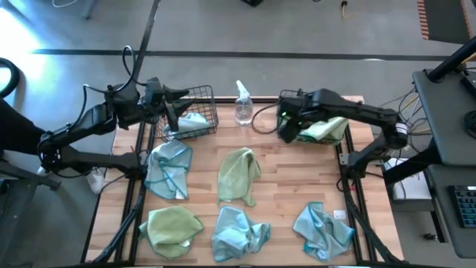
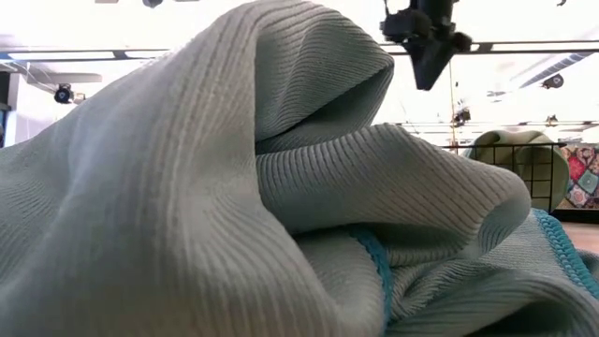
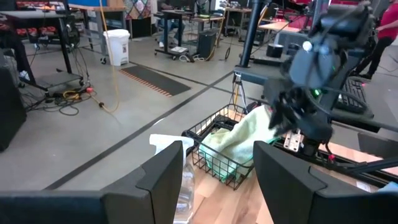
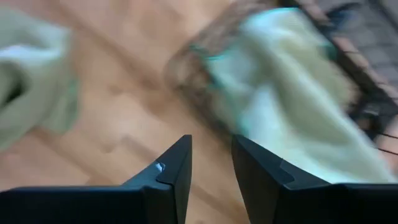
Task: Sort microfiber towel by color & place in baskets
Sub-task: Put the green microfiber cloth into the right wire basket
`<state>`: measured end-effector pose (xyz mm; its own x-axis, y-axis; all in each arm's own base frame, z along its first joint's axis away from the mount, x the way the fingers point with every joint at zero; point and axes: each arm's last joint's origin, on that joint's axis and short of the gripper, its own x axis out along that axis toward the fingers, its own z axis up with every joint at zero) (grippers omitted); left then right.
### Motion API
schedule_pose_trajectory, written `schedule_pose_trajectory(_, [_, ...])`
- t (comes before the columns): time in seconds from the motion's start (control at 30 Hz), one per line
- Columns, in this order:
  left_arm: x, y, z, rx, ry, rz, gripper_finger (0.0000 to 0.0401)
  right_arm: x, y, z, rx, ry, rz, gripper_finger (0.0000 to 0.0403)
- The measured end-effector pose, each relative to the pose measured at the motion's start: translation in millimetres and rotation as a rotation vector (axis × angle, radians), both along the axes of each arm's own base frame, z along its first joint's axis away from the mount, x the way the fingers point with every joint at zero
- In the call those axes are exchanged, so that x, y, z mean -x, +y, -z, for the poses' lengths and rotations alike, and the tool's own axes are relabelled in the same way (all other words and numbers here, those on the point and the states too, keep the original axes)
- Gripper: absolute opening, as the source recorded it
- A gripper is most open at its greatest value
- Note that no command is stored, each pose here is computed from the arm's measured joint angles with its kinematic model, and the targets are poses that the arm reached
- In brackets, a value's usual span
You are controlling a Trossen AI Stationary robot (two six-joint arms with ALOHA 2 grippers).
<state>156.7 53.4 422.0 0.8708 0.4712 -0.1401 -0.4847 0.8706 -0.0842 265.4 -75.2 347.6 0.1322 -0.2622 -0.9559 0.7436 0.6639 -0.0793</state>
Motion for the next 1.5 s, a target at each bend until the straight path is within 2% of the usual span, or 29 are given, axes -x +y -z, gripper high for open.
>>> schedule_pose_trajectory(0.13, [0.6, -0.2, 2.7, 0.008, 0.029, 0.0, 0.018, -27.9, 14.0, 13.6, -0.052, -0.056, -0.106, 0.0111])
schedule_pose_trajectory(0.3, [1.6, -0.5, 4.9, 0.018, 0.059, 0.001, 0.018, -56.8, 29.3, 32.9, -0.089, -0.089, -0.179, 0.011])
schedule_pose_trajectory(0.5, [2.2, -1.1, 8.0, 0.022, 0.095, 0.017, 0.018, -81.5, 44.8, 58.4, -0.102, -0.065, -0.23, 0.0114])
schedule_pose_trajectory(0.67, [2.0, -1.7, 8.4, 0.011, 0.107, 0.039, 0.018, -97.9, 54.1, 74.9, -0.117, -0.085, -0.211, 0.0115])
schedule_pose_trajectory(1.23, [2.4, -2.5, 8.7, -0.02, 0.128, 0.075, 0.018, -128.6, 57.8, 100.8, -0.11, -0.182, -0.215, 0.0115])
schedule_pose_trajectory(1.5, [2.5, -2.6, 8.6, -0.02, 0.128, 0.075, 0.018, -133.7, 57.4, 113.1, -0.108, -0.152, -0.229, 0.0115])
